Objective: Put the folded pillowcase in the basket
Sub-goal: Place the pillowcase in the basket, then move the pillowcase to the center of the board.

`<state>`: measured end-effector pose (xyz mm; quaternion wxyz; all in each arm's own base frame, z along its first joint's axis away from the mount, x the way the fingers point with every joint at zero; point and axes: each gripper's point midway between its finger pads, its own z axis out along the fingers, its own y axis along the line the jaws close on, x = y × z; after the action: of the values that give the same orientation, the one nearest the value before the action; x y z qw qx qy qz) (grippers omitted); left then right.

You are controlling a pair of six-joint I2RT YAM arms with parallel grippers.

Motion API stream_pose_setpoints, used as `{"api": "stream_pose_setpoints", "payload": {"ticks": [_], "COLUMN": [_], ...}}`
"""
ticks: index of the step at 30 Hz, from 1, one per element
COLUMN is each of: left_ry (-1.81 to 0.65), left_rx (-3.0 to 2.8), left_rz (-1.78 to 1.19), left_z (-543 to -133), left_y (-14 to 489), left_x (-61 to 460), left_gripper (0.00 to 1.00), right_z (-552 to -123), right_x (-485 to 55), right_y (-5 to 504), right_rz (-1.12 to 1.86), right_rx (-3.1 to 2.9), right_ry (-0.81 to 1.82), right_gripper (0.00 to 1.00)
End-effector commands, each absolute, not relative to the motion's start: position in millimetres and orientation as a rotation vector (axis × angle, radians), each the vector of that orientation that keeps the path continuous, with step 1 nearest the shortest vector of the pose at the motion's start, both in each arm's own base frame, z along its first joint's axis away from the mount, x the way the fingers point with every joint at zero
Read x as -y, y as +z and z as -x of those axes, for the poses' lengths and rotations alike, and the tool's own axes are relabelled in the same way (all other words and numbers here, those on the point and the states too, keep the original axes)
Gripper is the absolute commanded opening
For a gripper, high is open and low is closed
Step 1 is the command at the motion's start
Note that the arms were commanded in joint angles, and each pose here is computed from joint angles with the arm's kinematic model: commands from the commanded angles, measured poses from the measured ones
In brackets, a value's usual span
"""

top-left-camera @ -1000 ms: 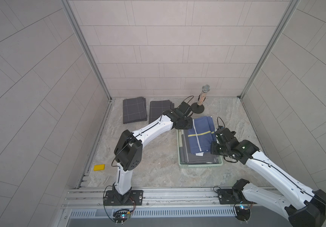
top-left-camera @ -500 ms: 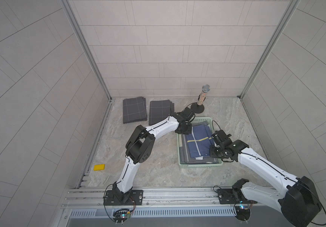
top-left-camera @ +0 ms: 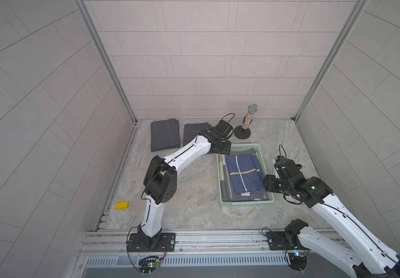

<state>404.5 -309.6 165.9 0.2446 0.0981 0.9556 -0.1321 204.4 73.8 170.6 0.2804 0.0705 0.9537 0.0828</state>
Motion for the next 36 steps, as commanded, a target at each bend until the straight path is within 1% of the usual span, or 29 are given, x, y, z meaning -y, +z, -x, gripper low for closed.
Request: {"api": "stream_pose_setpoints", "payload": {"ticks": [1,4,7,11,14,17,20,23,25,28,32,34,36], "left_ry": [-0.275,-0.238,-0.233,-0.232,-0.184,-0.128,-0.062,0.025,0.063,0.008,-0.105,-0.099,-0.172], "left_rx": [-2.632,-2.650,-2.676,-2.750,-2.864,-3.001,-3.090,-3.139,-3.184,-3.202,-3.185,-3.205,-3.203], "left_rz": [-0.154,-0.055,0.022,0.079,0.080,0.077,0.094,0.103,0.128,0.207,0.355,0.405,0.484], "left_z": [-424,-446,-472,-501,-510,-504,-492,-479,-461,-429,-377,-346,-311], "left_y": [164,153,144,112,73,40,19,14,13,10,10,7,2], "left_x": [255,220,196,183,181,178,172,161,155,153,147,140,140], "left_gripper": [0.61,0.58,0.56,0.54,0.54,0.51,0.49,0.48,0.45,0.44,0.43,0.42,0.41], "right_z": [-189,-190,-192,-200,-208,-214,-217,-217,-216,-213,-209,-206,-203], "right_x": [-63,-68,-69,-76,-85,-94,-97,-99,-100,-101,-102,-104,-109], "right_y": [162,164,168,171,172,171,168,167,170,179,191,196,203], "right_rz": [-0.206,-0.195,-0.166,-0.147,-0.139,-0.132,-0.123,-0.126,-0.143,-0.164,-0.164,-0.153,-0.135], "right_rx": [-2.615,-2.601,-2.591,-2.580,-2.578,-2.580,-2.587,-2.590,-2.578,-2.549,-2.524,-2.516,-2.504], "right_ry": [0.157,0.202,0.207,0.231,0.276,0.311,0.323,0.334,0.354,0.398,0.424,0.435,0.449], "right_gripper": [0.60,0.60,0.60,0.60,0.60,0.59,0.59,0.59,0.58,0.58,0.57,0.56,0.56]}}
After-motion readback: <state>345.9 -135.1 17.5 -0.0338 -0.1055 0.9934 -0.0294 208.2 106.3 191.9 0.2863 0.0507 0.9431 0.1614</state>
